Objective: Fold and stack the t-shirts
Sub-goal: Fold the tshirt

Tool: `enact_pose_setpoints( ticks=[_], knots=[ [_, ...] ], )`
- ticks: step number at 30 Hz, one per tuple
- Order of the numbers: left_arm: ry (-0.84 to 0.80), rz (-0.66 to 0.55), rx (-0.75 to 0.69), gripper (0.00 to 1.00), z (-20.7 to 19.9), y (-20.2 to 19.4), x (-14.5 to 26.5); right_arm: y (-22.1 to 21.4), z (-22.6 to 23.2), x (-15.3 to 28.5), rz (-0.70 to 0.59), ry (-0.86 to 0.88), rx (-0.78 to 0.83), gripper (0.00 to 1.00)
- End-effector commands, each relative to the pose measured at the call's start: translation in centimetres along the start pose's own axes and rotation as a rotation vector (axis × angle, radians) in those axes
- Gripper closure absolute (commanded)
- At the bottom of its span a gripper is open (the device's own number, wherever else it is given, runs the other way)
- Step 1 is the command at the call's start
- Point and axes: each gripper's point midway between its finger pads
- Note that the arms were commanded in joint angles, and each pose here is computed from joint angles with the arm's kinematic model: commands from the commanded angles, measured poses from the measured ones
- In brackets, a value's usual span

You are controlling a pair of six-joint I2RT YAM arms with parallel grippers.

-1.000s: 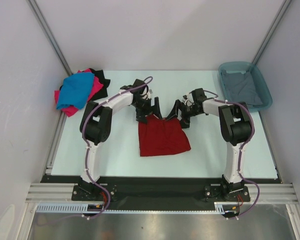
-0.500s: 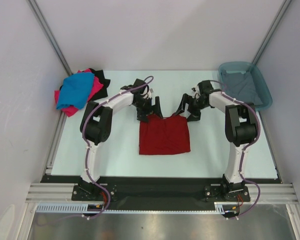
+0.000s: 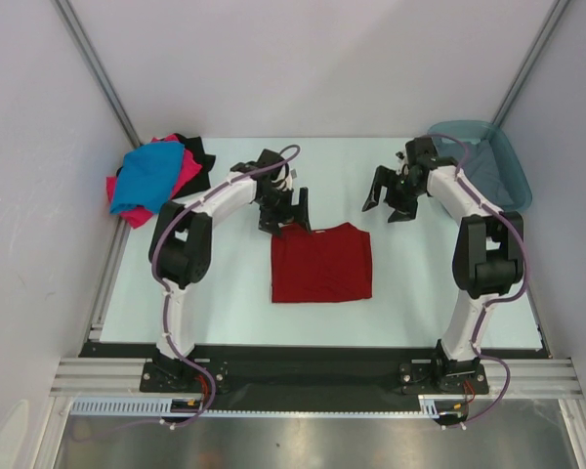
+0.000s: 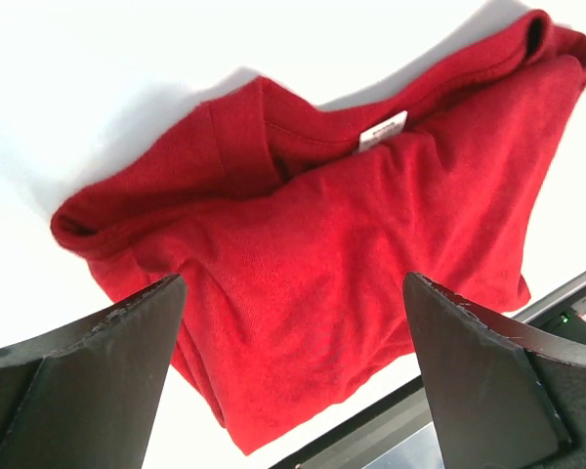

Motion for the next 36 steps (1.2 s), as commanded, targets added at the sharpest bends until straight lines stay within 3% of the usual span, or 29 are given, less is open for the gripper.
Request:
enact_pose_setpoints(
  ticks=[1,7,10,11,12,13,19,23,36],
  knots=[
    [-0.031,-0.074,-0.064,0.00,-1.8,1.2,3.2,-1.4,0.3,1.9,0.023,-0.035,-0.012,0.12],
    [-0.013,-0.058,-0.058,0.00,-1.1,0.4,2.9,-4.1,0.1,1.9,0.079,-0.058,-0.019,0.17],
    [0.000,-0.058,-0.061,0.00,-0.8,0.1,3.0,-4.5,-0.9,2.1,0.067,-0.130,-0.023,0.34],
    [-0.002,-0.064,-0.064,0.00,-0.8,0.2,3.2,-4.5,-1.3,2.2,0.062,-0.148,-0.027,0.42],
    [-0.003,-0.066,-0.071,0.00,-0.9,0.2,3.3,-4.3,-1.7,2.3,0.050,-0.169,-0.035,0.63],
    [-0.002,-0.067,-0.072,0.00,-0.9,0.2,3.3,-4.1,-2.0,2.5,0.035,-0.192,-0.043,1.00],
    [0.007,-0.071,-0.081,0.00,-0.8,0.3,3.4,-4.9,-3.1,1.1,0.063,-0.204,-0.085,1.00],
    [0.019,-0.066,-0.078,0.00,-0.2,0.2,3.1,-6.6,-3.5,-1.6,0.134,-0.136,-0.136,1.00],
    [0.000,-0.056,-0.067,0.00,-0.4,1.0,2.6,-6.9,-2.6,-5.6,0.189,-0.023,-0.203,1.00]
  ],
)
Point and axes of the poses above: each gripper's point midway between its finger pads, its own x axis back along the fingers, its own z axis along the line the jaws close on, y = z × x, and after that the axes turned 4 degrees about x, right-handed
